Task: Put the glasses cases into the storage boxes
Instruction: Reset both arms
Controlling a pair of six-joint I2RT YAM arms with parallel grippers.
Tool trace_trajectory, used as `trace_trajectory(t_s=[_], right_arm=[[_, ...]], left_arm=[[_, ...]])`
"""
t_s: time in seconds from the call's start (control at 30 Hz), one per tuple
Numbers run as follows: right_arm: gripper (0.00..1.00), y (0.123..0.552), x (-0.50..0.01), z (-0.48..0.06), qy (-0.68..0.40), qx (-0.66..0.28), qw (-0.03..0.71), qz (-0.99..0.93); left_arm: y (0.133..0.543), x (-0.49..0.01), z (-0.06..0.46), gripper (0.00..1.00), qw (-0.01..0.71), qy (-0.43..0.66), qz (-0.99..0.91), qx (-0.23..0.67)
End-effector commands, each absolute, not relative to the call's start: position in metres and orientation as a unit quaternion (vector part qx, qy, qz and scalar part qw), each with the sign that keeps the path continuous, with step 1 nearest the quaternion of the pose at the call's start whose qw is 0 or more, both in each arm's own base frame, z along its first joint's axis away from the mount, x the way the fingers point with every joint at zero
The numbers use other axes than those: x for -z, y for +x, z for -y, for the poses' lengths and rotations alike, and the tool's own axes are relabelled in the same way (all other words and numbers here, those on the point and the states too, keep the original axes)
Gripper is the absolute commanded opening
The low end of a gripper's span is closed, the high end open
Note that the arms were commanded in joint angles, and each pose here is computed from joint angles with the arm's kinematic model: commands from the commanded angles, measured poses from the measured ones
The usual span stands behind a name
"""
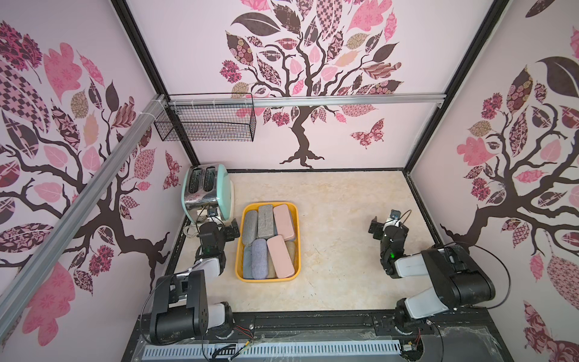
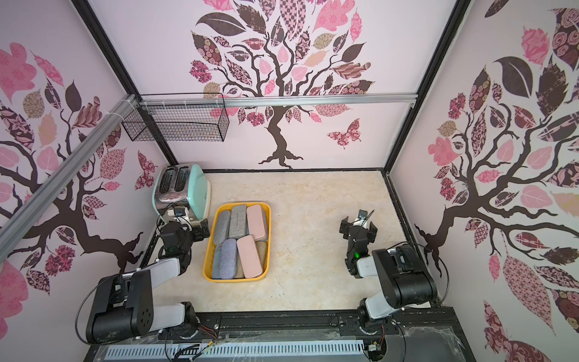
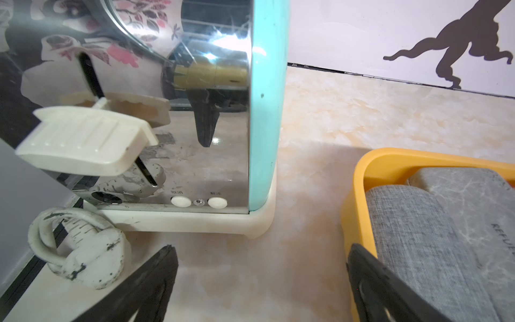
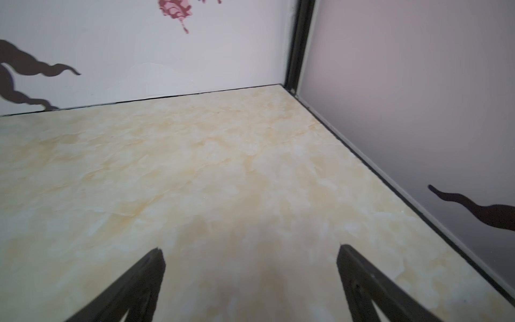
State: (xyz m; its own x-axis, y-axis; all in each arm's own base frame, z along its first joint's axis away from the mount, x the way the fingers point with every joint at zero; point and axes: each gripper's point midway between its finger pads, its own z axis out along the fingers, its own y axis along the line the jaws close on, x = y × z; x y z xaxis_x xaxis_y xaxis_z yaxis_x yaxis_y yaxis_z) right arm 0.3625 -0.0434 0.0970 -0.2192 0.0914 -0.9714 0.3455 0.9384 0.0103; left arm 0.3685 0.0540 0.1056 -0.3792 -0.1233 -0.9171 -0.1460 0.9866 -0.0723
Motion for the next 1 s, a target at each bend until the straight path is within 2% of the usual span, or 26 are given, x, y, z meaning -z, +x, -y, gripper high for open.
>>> trace_trajectory(t_s=[0.0, 0.2, 0.27, 0.37, 0.4, 0.47, 0.53, 0.7, 0.97], right_arm=[[1.0, 0.381, -0.113, 0.021, 0.102, 0.019, 0.642, -0.759], [1.0, 0.381, -0.113, 0.02, 0.104, 0.021, 0.637, -0.763], [1.0, 0.381, -0.113, 0.02, 0.103, 0.022, 0.637, -0.763], [1.0, 0.381, -0.114, 0.02, 0.103, 0.022, 0.638, -0.763], [1.0, 0.38, -0.113, 0.02, 0.103, 0.021, 0.637, -0.763], [1.0, 0.38, -0.113, 0.02, 0.103, 0.022, 0.637, -0.763], [1.0, 0.381, -0.113, 0.02, 0.103, 0.022, 0.638, -0.763], [1.0, 0.381, -0.113, 0.02, 0.102, 0.022, 0.638, -0.763], [1.0, 0.381, -0.114, 0.02, 0.103, 0.022, 0.638, -0.763]], left_arm=[[0.379, -0.127, -0.055, 0.97, 0.597, -0.087, -0.797, 0.014], [0.396, -0.121, -0.046, 0.97, 0.576, -0.075, -0.812, 0.06], [0.396, -0.122, -0.034, 0.97, 0.62, -0.053, -0.78, 0.064], [0.395, -0.104, -0.012, 0.97, 0.609, -0.02, -0.793, -0.012], [0.398, -0.106, -0.009, 0.97, 0.618, -0.013, -0.786, -0.008], [0.397, -0.1, -0.024, 0.97, 0.588, -0.05, -0.807, -0.021], [0.4, -0.103, -0.033, 0.98, 0.606, -0.071, -0.792, -0.023], [0.398, -0.104, -0.032, 0.97, 0.599, -0.073, -0.794, -0.07], [0.398, -0.102, -0.031, 0.98, 0.591, -0.072, -0.801, -0.066]])
